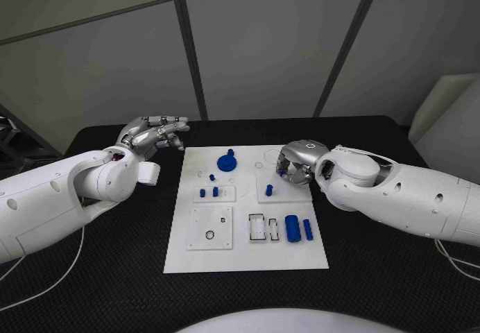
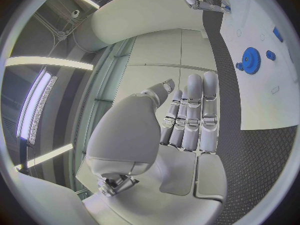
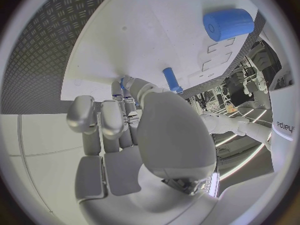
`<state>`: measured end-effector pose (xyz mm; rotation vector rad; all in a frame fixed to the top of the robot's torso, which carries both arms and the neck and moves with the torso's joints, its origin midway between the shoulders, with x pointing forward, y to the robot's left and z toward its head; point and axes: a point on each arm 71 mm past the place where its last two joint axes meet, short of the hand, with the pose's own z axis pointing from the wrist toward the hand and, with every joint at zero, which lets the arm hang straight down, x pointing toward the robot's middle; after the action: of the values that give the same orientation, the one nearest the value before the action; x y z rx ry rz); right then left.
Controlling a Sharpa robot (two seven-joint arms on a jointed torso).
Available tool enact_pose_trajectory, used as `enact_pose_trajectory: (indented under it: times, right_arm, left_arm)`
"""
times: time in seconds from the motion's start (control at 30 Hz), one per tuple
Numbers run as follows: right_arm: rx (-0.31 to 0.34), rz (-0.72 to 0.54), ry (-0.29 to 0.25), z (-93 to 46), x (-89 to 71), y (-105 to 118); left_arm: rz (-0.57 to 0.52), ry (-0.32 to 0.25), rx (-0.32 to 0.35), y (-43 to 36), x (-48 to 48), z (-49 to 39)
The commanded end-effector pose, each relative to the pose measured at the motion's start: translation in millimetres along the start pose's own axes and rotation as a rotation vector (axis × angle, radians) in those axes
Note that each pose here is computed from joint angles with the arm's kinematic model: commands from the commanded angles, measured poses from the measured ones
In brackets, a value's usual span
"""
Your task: Assemble the parts on the task board
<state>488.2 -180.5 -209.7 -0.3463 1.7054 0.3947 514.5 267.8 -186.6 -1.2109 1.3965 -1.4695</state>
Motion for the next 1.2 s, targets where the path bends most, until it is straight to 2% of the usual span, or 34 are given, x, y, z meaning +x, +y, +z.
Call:
enact_pose_trajectory:
  times: [0.03,0.43,0.63,0.93,1.2]
  right_arm:
    - [0.023,-0.011,-0.05,-2.0,-4.7,-1.9]
    - [-0.008,0.014,-0.116,-9.5,-12.5,4.7]
    - [-0.038,0.045,-0.136,-19.0,-18.7,12.8]
    - [-0.134,0.116,-0.151,-29.7,-32.8,49.3]
    - [-0.24,0.168,-0.12,-21.9,-33.9,92.1]
  left_arm:
    - [-0.001,0.01,0.005,-1.0,1.2,0.3]
    - [-0.001,0.007,0.004,-0.5,-0.1,0.6]
    - [0.0,0.005,0.003,-0.3,-1.0,0.8]
    - [-0.002,0.012,0.003,-0.1,1.7,1.0]
    - [-0.007,0.026,0.0,0.4,8.5,1.9]
